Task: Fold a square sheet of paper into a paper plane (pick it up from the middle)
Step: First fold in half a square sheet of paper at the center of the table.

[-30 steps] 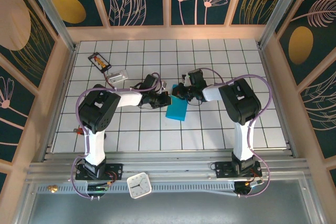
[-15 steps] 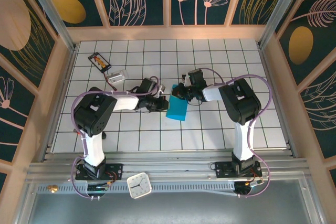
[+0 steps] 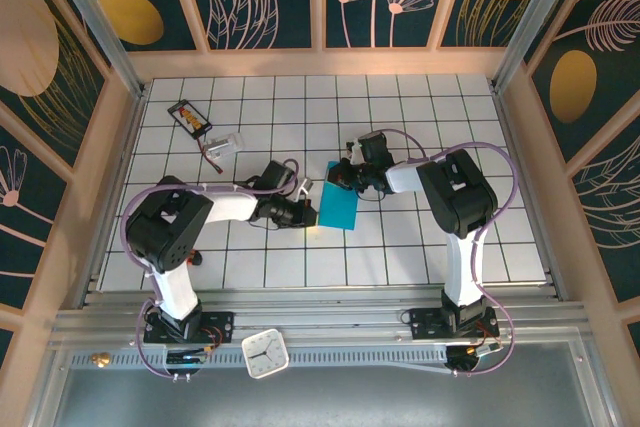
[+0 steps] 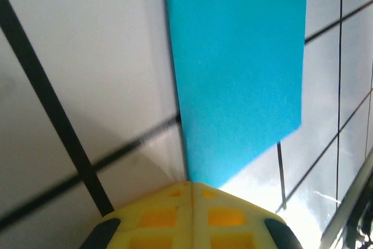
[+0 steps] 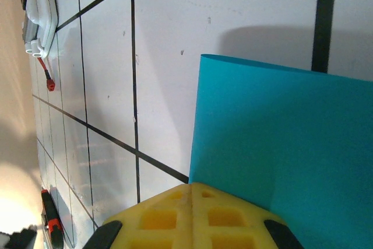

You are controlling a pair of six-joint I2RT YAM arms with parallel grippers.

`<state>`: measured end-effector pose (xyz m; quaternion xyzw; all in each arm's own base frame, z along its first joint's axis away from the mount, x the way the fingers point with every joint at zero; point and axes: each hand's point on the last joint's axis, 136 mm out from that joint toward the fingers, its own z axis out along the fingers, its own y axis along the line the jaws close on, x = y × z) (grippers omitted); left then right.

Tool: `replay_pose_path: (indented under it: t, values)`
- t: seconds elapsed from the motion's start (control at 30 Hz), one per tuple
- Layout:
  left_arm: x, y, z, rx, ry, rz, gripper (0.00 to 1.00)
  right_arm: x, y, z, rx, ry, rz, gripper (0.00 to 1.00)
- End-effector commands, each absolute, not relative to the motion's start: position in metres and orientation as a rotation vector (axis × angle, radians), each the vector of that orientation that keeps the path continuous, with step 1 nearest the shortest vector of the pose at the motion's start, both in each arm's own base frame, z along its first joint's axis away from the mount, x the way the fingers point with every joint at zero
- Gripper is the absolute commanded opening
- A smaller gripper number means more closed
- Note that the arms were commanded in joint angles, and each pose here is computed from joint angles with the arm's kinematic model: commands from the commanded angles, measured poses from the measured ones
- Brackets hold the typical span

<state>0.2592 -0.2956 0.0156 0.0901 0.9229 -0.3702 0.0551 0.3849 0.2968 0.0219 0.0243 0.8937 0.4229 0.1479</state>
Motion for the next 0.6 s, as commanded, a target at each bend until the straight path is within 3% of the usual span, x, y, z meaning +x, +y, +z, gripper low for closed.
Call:
replay_pose_path:
  t: [0.0,0.33,0.57]
  values:
    - [0.255,-0.306,0.038,0.226,2.779,-1.239,0.00,0.373,0.265,-0.029,0.184,2.728,1.017,0.00]
    - [0.306,-0.322,0.039,0.109,2.692,-1.262,0.00,0.373,0.264,-0.029,0.179,2.729,1.016,0.00]
    - [0.309,-0.322,0.020,0.130,2.744,-1.222,0.00,0.373,0.263,-0.031,0.183,2.731,1.019,0.00]
